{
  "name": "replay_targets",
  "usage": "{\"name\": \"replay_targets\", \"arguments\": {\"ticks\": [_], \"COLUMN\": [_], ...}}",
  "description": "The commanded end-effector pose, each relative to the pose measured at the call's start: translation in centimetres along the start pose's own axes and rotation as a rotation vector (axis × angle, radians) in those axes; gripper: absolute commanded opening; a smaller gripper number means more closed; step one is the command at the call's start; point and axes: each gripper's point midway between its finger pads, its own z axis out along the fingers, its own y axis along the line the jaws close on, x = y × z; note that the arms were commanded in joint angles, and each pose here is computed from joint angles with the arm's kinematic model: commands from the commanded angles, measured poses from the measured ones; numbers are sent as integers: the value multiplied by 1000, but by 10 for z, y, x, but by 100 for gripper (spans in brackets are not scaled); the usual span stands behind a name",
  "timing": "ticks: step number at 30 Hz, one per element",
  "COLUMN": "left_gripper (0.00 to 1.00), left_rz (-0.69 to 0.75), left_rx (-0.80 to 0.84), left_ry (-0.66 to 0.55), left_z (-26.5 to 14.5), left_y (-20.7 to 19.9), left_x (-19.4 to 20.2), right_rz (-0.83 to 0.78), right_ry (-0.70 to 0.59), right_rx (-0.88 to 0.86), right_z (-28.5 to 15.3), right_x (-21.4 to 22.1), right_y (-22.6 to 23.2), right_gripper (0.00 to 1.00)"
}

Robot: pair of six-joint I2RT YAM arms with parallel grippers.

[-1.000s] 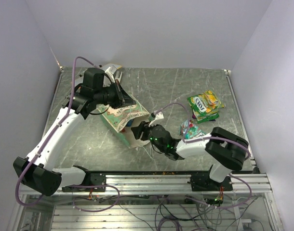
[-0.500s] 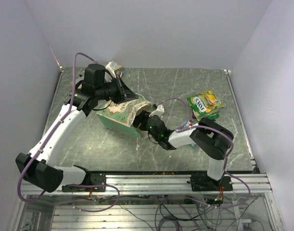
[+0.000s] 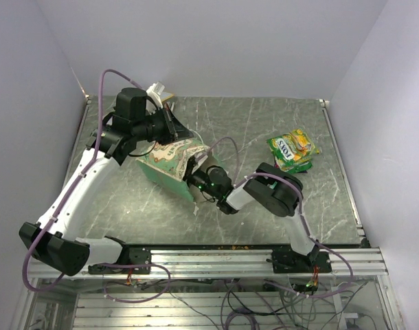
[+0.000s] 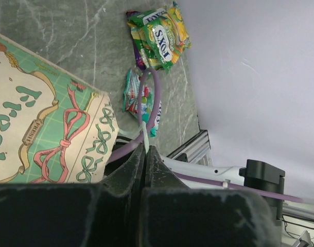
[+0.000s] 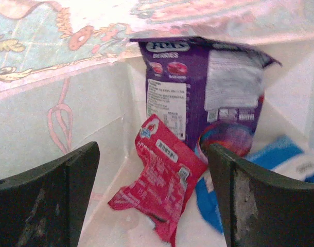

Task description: Take the snacks out of the paper bag

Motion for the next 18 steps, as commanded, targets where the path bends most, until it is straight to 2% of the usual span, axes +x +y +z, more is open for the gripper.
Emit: {"name": "replay_targets", "arguments": {"ticks": [1,5,11,18], "left_gripper": [7,7,7,7], "left_rz": [66,100,122,115], "left_rx": [35,43,95,142], "left_ry": [-29,-26,-44,0], "left_z": [-10,-11,-15,-9], "left_y": [-16,-23,-33,-38], "left_x": [-8,-14,-15,-9], "right_rz": [-268,-356,-397,-402], "right_ry": [-116,-118,-90,3], "right_rx": [-136,-154,-184,-25], "right_z": [18,36,53,80], "right_x": [-11,-6,10,37], "right_y": [14,12,12,-14], "right_gripper": [88,89,91,92]}}
